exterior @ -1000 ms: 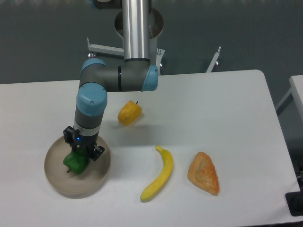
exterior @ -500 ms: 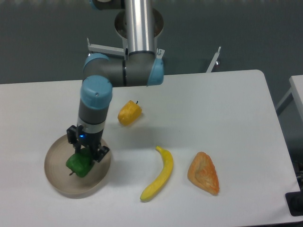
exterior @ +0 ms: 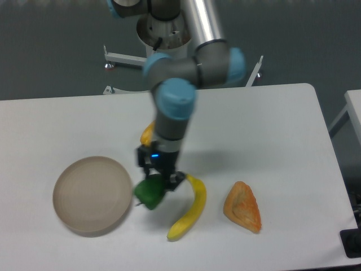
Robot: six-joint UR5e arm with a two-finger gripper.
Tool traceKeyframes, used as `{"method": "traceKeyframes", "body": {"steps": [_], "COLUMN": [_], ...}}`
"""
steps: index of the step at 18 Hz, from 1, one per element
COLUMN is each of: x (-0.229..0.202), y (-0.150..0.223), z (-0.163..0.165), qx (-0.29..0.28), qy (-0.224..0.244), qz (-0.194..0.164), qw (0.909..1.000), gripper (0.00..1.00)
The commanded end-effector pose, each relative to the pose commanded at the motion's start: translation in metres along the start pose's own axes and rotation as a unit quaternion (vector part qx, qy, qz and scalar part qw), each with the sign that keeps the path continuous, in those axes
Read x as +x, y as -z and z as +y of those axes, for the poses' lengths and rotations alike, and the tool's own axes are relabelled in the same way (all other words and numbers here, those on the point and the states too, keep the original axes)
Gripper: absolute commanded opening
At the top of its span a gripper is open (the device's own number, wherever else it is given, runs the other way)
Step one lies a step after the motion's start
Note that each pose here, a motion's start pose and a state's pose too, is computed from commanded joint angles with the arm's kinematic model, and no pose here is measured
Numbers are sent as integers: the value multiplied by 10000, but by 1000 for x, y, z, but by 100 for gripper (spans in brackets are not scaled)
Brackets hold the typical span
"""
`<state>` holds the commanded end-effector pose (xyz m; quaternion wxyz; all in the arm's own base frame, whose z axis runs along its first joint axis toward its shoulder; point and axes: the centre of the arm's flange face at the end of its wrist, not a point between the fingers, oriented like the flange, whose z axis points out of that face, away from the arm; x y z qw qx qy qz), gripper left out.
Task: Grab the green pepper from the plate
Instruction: 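Lift the green pepper off the plate and carry it toward the banana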
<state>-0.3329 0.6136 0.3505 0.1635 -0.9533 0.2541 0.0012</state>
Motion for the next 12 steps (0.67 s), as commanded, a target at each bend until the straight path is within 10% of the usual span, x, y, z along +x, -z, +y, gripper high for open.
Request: {"method": "traceKeyframes", "body": {"steps": [12], "x": [-52], "y": [3], "z": [51], "qx": [-540], "qy": [-303], "qz": [-294], "qw": [9976], "gripper": [33]}}
